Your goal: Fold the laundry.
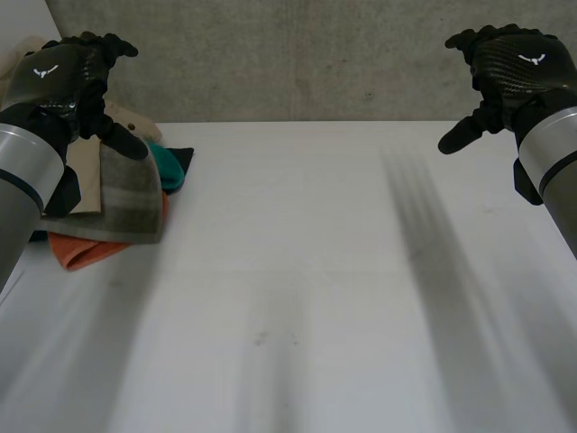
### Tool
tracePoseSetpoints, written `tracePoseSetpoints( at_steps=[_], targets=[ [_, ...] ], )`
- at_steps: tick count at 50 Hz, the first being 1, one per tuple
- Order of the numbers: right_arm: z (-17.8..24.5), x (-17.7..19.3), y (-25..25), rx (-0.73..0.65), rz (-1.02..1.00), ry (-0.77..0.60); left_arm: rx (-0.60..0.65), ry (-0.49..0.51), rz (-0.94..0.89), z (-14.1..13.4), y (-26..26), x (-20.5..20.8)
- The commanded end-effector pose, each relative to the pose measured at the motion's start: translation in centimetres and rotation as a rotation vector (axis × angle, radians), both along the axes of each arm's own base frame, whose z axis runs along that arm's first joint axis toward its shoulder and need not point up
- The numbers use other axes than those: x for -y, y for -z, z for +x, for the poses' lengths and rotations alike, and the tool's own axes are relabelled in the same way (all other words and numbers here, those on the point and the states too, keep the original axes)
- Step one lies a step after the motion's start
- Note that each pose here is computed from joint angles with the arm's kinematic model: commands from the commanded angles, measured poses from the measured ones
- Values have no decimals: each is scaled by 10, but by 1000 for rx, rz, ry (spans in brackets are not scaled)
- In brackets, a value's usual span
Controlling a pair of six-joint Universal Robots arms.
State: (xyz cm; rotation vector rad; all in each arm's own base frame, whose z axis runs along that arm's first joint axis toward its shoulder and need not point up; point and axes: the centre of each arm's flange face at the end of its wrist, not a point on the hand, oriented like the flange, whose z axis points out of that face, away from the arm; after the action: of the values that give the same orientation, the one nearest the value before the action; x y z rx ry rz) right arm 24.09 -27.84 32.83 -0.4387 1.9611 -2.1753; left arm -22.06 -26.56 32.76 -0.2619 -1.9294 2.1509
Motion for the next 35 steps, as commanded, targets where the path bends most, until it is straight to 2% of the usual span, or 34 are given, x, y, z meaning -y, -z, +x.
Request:
tracePoseSetpoints(
  at_steps=[1,12,17,21,22,30,31,35],
  targets=[
    [6,-2,1,-8,-1,-91,0,3,-4,0,-1,0],
    [7,-2,3,-10,7,-90,-3,-4,-21,1,-6,3],
    [6,-1,4,-11,8,-87,17,-66,-85,12,-18,24],
    [6,-1,4,-12,11,-88,164,-195,-79,41,2,74],
    [7,-1,5,-14,12,-91,239,-231,-79,49,11,92],
    [9,3,15,-22,38,-96,551,-370,-159,80,66,183],
    [10,3,16,-24,41,-99,602,-404,-172,91,78,199],
    [12,4,22,-30,57,-107,686,-485,-206,123,107,231]
  ],
)
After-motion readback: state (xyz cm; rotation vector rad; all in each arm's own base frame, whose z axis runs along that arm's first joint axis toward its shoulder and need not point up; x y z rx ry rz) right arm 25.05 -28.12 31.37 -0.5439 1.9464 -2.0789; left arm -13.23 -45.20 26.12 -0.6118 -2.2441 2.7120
